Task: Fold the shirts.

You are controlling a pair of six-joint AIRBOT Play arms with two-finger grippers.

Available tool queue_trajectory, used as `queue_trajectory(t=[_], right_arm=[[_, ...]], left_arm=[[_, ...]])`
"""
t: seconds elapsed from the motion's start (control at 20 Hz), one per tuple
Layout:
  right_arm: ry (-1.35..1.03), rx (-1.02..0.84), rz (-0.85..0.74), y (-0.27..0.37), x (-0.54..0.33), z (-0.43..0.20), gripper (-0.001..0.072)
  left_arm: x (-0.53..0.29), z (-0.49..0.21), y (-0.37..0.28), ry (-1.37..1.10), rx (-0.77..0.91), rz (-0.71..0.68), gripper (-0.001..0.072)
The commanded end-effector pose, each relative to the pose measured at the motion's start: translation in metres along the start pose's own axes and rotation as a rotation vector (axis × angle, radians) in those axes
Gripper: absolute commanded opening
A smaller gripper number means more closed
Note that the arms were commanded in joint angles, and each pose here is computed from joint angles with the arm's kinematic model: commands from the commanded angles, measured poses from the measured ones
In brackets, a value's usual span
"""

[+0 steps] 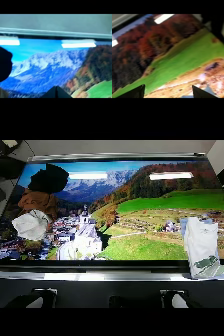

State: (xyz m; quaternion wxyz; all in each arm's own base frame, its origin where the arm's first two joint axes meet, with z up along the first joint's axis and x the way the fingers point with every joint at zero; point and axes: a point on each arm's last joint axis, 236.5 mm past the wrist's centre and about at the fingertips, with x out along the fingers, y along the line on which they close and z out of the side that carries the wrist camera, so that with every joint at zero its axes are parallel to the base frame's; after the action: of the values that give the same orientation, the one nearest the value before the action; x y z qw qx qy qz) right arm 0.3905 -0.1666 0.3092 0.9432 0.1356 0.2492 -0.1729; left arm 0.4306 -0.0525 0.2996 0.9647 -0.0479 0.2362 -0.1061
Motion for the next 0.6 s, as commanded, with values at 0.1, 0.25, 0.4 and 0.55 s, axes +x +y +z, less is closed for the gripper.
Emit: queue_trajectory(t=[0.1, 0.25, 0.4, 0.55], right_arm=[[0.607, -0.208, 0.271, 0.175, 0.026, -0.186, 0.0684], [0.948, -0.324, 0.223, 0.182, 0.029, -0.307, 0.0681], [0.973, -0.402, 0.198, 0.182, 0.029, -0.334, 0.0691], [0.972, -0.407, 0.2, 0.182, 0.028, -0.334, 0.0692]], left_arm=[[0.021, -0.183, 0.055, 0.745, 0.039, 0.298, 0.0503], [0.007, -0.283, 0.026, 0.963, -0.063, 0.176, 0.0618], [-0.001, -0.278, 0.029, 0.757, -0.085, 0.213, 0.0601], [-0.011, -0.261, 0.033, 0.678, -0.063, 0.227, 0.0602]])
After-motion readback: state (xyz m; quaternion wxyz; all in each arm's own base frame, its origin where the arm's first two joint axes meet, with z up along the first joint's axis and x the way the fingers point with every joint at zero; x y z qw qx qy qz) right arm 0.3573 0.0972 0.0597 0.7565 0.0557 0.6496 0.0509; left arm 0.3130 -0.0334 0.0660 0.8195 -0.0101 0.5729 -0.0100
